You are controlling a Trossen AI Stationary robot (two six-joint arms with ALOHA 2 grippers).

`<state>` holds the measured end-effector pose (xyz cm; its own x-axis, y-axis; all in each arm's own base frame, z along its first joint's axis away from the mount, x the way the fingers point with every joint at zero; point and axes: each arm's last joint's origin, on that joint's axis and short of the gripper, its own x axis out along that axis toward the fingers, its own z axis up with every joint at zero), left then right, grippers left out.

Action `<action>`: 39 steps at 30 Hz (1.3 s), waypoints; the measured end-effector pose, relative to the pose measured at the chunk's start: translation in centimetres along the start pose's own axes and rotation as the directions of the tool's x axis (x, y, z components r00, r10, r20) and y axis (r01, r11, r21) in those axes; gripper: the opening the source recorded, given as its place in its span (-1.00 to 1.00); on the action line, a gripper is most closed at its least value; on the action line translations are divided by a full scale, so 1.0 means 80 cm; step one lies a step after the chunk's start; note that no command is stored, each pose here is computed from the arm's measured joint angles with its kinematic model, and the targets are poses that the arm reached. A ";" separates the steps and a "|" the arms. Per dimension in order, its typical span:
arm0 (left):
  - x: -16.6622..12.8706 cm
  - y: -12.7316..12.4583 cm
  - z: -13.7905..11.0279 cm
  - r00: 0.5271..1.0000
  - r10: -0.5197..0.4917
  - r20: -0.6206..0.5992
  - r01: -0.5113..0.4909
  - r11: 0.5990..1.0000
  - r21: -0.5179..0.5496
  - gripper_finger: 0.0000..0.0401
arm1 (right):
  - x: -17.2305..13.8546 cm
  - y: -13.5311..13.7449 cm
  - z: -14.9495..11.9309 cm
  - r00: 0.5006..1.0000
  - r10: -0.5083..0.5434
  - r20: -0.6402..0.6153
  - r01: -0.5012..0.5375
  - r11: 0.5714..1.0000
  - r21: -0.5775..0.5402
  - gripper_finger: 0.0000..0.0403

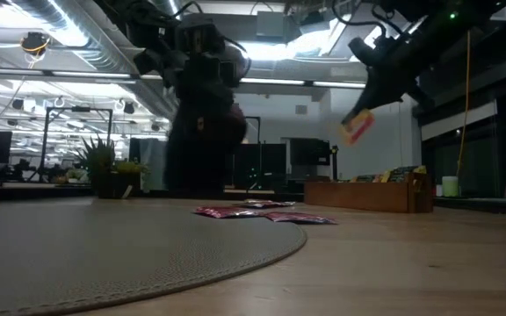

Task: Pick & Place Tea
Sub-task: Put the orange tea bag into the middle section of the wooden organizer

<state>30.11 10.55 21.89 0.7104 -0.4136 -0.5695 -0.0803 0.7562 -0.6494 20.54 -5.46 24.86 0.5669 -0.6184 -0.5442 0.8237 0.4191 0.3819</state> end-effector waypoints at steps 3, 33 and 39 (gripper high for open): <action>0.000 0.000 0.000 1.000 0.002 0.001 -0.002 1.000 0.030 -0.43 | 0.004 -0.001 0.000 0.997 -0.060 0.054 0.061 0.998 -0.004 -1.00; -0.053 0.054 0.023 0.973 0.122 0.196 -0.139 0.988 0.074 -0.42 | 0.113 -0.020 -0.042 0.892 -0.424 0.156 0.421 0.905 0.054 -0.99; -0.052 0.055 0.020 0.977 0.127 0.171 -0.136 0.990 0.043 -0.43 | 0.118 -0.020 -0.040 0.884 -0.430 0.184 0.423 0.903 0.079 -0.99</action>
<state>27.89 16.38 22.24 0.8032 -0.2217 -0.5529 -0.1463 0.8263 -0.5439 24.60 -9.87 16.70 0.1449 -0.8493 -0.5077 0.9828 0.0641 0.1734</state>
